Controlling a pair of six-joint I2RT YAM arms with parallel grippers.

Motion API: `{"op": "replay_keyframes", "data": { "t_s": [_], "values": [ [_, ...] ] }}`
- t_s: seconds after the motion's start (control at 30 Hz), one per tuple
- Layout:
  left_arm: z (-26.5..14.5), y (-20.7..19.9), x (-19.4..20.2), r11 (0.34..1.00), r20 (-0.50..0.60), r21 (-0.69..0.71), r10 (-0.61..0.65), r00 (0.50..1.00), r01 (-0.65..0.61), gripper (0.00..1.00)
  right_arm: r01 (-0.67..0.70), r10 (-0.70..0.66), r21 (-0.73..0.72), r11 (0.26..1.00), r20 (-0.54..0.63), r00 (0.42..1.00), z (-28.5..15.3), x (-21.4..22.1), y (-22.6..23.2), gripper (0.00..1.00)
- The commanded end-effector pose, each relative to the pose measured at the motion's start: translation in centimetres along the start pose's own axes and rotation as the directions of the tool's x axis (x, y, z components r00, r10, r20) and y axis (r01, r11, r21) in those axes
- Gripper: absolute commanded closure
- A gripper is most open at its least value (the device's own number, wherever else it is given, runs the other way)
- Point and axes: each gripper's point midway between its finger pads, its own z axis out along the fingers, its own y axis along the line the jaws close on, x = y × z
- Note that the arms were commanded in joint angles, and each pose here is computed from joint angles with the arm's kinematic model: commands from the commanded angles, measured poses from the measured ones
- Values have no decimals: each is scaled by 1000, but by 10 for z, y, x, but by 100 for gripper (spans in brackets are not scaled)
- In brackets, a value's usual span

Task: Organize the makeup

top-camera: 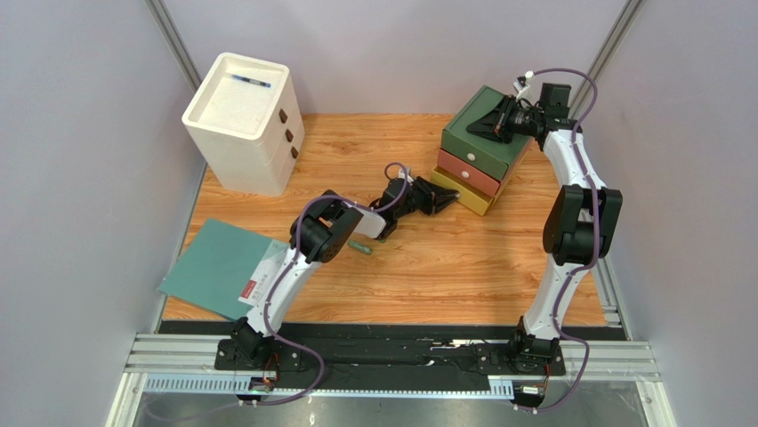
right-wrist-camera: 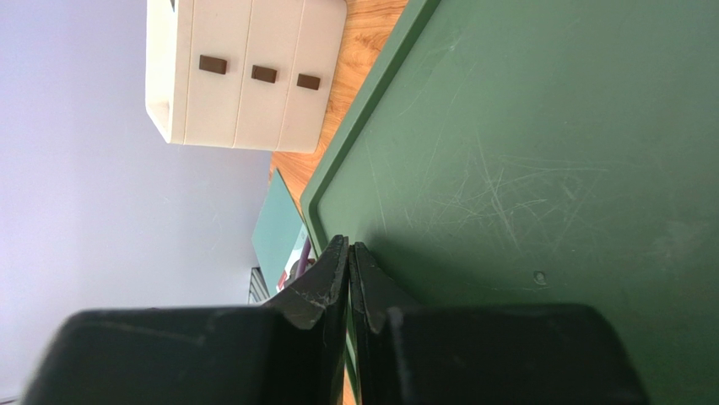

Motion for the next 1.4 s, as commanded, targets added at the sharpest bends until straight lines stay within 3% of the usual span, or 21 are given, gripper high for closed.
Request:
{"op": "replay_keyframes", "data": {
  "t_s": [0.0,0.3,0.4,0.53,0.67,0.77,0.97,1.07,1.17,1.2,1.27,1.3,1.37],
  "values": [
    [-15,-6,7,998,7,-8,-67,998,67,80,-271,355,388,881,-161,921,25,110,-167,89],
    [-40,-23,27,994,-45,-31,-105,993,104,81,-277,362,392,877,-160,918,26,111,-169,89],
    [-47,-21,32,991,-51,-78,-117,992,113,77,-278,363,393,877,-160,918,26,112,-169,89],
    [-50,-30,34,991,-57,-83,-109,992,104,57,-276,361,392,878,-160,919,26,111,-170,89],
    [-59,-41,31,993,-42,-92,-83,996,79,46,-276,360,393,877,-160,919,26,111,-170,89],
    [-70,-64,20,996,-3,-76,-37,999,37,44,-276,362,394,877,-160,918,25,111,-170,89],
    [-103,-108,-8,972,-20,-112,205,979,-206,43,-276,360,391,878,-159,920,26,110,-169,89],
    [-129,-100,-18,902,-44,-280,329,943,-328,37,-278,362,390,878,-159,918,26,111,-170,89],
    [-162,-84,-29,789,-61,-488,396,916,-373,30,-282,364,387,878,-160,917,27,110,-169,89],
    [-180,-72,-37,716,-56,-588,429,902,-377,25,-283,366,387,878,-159,917,27,110,-169,89],
    [-193,-74,-45,651,-53,-656,465,884,-382,20,-283,365,386,878,-157,918,27,110,-169,89],
    [-205,-64,-51,583,-85,-706,494,865,-402,19,-283,365,385,879,-158,918,27,110,-169,89],
    [-210,-70,-56,517,-138,-718,551,823,-466,17,-287,368,383,878,-158,916,27,111,-169,89]
  ]
}}
